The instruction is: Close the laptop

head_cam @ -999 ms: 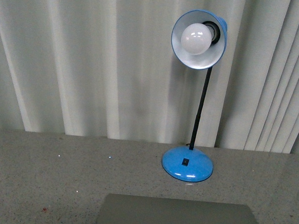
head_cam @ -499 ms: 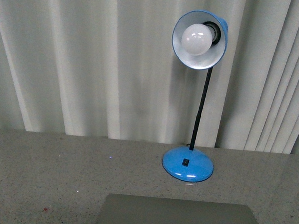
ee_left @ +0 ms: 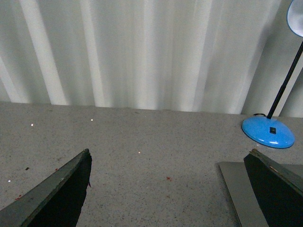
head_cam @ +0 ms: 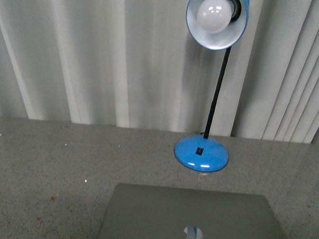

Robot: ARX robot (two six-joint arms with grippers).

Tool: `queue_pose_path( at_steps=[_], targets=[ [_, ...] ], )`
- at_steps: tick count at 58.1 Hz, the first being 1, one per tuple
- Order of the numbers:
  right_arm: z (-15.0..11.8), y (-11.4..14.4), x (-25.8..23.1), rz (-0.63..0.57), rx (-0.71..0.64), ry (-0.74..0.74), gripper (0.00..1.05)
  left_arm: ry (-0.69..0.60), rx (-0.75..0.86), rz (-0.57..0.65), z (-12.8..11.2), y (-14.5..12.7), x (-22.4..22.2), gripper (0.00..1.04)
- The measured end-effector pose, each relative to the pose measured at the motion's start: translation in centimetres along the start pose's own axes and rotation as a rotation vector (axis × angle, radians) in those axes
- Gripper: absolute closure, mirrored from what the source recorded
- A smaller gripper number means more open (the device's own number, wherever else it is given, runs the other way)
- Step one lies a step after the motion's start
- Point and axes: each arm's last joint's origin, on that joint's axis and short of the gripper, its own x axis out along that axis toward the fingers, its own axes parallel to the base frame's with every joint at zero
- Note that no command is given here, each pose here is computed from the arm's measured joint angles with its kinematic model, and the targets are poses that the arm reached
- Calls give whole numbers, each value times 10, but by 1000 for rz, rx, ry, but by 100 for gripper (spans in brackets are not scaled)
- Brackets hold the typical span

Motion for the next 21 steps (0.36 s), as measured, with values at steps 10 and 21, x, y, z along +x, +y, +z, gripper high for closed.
queue_pose_path(
  at_steps=[10, 21],
  targets=[
    [0, 0, 0, 0, 0, 0, 7, 0, 0, 0, 0, 0, 0, 7],
    [0, 0, 0, 0, 0, 0, 7, 0, 0, 0, 0, 0, 0, 7]
  ],
)
